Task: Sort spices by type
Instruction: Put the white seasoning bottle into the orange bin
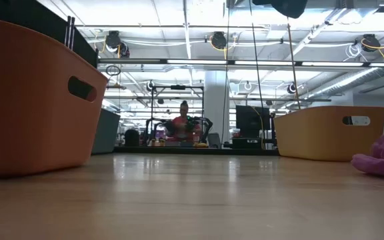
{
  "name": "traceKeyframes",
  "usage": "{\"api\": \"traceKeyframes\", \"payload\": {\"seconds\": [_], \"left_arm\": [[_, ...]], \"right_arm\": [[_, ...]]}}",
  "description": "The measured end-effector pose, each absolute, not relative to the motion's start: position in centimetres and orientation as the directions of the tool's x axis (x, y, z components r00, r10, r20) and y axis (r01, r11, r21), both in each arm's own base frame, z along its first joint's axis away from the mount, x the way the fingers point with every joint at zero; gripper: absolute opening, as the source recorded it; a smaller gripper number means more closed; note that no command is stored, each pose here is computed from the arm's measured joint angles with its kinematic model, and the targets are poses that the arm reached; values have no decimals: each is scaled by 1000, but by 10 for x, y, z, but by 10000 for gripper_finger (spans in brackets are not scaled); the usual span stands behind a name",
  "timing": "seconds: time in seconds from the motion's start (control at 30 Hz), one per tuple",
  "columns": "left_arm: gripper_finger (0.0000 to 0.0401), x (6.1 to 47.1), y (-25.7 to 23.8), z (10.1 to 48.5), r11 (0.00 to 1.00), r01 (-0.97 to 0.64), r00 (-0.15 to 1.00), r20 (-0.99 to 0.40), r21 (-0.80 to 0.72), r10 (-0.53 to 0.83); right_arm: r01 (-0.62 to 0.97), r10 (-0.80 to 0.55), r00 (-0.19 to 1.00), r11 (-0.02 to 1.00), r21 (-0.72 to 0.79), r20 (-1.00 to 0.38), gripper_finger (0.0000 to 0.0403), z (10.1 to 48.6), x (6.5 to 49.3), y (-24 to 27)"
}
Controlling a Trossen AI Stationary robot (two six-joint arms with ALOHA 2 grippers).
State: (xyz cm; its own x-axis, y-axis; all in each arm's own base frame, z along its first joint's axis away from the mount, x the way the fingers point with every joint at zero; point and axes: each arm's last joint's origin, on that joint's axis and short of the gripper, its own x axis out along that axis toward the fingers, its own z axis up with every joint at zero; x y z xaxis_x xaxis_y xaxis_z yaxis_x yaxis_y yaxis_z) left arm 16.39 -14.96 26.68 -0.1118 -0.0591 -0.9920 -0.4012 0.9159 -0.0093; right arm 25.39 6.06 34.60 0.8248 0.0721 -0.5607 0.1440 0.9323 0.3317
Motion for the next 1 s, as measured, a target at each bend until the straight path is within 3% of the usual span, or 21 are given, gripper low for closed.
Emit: {"api": "traceKeyframes", "payload": {"seconds": [0.23,0.47,1.0], "left_arm": [[4,169,-147,256,927,-358,-171,-984,110,50],[4,163,-140,240,928,-367,-173,-985,58,-7],[4,161,-137,231,915,-394,-165,-986,92,28]], "right_arm": [[143,72,825,933,330,-560,222,346,254,61],[149,71,825,930,336,-561,222,346,254,61],[152,72,825,927,344,-560,222,346,254,61]]}}
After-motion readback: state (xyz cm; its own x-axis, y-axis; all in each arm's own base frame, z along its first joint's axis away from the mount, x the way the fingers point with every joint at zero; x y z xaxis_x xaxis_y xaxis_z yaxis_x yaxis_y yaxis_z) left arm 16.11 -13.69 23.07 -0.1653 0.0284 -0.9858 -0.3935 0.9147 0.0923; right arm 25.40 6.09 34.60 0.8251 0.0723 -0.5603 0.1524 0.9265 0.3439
